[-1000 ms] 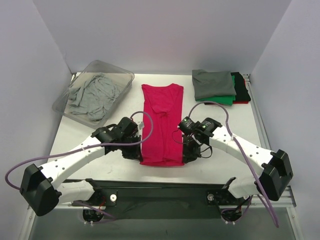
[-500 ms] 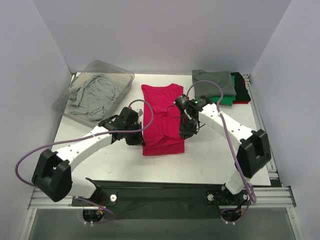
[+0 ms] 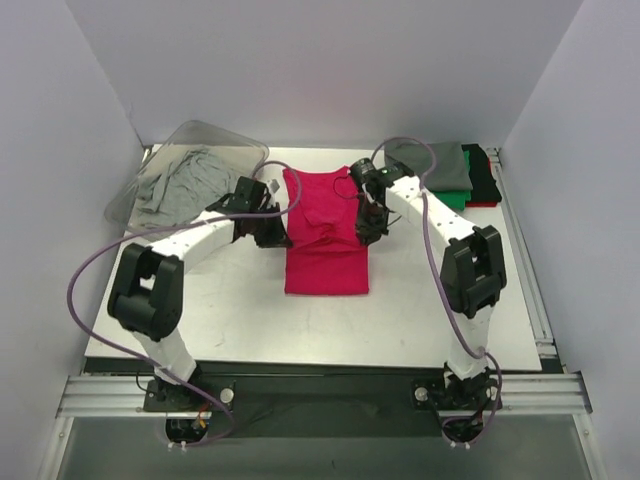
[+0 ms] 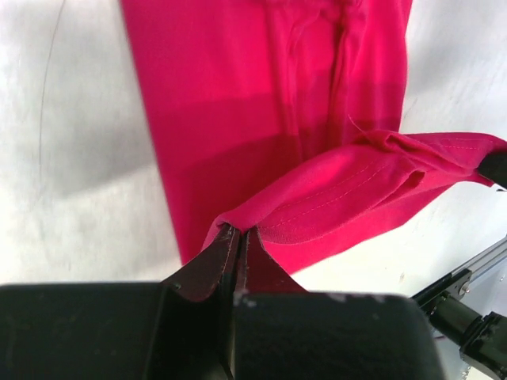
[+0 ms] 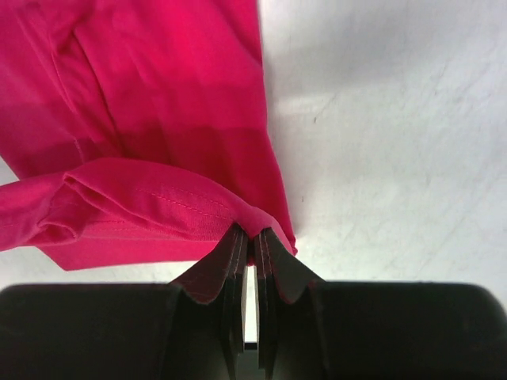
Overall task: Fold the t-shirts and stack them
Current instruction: Fold the folded rectangular tshirt in 1/3 of the way
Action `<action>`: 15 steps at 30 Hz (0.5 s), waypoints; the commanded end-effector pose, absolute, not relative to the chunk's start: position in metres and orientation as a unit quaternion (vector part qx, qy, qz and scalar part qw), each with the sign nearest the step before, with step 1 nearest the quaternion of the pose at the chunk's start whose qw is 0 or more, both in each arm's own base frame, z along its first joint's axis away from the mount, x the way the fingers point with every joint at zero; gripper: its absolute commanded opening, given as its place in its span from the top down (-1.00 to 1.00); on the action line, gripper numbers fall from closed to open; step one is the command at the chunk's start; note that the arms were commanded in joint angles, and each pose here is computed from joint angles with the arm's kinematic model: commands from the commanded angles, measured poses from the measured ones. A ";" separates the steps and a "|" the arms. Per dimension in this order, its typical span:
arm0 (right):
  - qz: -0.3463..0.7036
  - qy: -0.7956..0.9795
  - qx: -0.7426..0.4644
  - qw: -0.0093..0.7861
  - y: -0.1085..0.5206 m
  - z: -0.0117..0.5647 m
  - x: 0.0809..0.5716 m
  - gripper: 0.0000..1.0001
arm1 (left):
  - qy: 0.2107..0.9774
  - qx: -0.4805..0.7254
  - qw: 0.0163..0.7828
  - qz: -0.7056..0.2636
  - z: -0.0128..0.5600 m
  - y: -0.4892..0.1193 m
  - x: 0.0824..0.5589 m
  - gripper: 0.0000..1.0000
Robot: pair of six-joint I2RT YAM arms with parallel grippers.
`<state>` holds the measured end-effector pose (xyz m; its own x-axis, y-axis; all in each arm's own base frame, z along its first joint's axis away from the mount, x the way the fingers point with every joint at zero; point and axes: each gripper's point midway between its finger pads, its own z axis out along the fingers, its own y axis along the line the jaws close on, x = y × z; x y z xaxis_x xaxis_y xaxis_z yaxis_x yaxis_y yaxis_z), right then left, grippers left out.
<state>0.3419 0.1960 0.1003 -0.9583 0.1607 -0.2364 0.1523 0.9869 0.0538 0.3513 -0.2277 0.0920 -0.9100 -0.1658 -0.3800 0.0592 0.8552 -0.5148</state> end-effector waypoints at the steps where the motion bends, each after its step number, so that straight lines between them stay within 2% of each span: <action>1: 0.005 0.989 0.079 0.123 0.186 0.104 0.357 1.00 | 0.921 0.002 0.238 -0.309 0.105 -0.244 0.386 1.00; 15: 0.042 0.987 0.098 0.116 0.191 0.074 0.429 1.00 | 0.917 -0.027 0.238 -0.318 0.088 -0.242 0.448 1.00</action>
<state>0.4213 0.1964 0.0638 -0.9541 0.1982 -0.2243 0.1827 0.9792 0.0881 0.4272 -0.2333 0.0665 -0.9100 -0.1966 -0.3650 0.0473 0.8255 -0.5625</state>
